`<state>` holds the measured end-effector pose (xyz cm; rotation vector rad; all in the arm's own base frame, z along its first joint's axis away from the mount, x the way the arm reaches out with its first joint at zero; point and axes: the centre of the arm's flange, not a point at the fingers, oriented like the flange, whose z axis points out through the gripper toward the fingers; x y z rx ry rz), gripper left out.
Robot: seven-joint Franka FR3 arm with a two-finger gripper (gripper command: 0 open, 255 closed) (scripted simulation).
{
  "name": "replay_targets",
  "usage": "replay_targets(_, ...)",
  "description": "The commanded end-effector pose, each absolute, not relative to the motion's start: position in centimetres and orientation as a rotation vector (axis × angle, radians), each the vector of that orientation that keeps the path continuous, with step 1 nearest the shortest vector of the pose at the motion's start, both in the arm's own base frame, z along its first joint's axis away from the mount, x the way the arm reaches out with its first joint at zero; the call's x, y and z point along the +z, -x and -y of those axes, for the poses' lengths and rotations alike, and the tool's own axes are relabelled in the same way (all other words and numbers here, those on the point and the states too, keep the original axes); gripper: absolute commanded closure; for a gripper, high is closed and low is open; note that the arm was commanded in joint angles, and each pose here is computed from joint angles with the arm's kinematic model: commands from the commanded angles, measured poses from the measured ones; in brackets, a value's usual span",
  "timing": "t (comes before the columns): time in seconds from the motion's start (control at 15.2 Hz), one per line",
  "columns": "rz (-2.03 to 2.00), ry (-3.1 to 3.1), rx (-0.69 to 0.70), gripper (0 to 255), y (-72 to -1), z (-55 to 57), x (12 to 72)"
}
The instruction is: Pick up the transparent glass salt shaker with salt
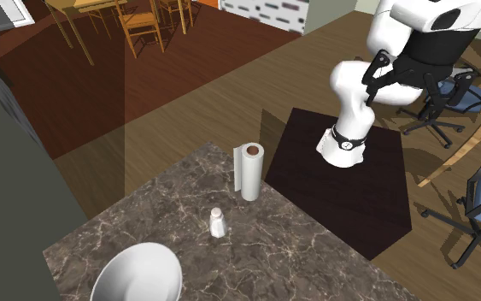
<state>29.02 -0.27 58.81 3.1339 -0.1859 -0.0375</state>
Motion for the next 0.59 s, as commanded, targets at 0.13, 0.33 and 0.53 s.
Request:
replay_targets(0.13,0.207,-3.137,-0.011,0,-29.9,2.0,57.2)
replay_targets(0.33,0.238,-3.142,0.028,0,-31.2,4.7,54.7)
replay_targets(0.53,0.269,-3.146,0.068,0,-32.6,7.4,52.3)
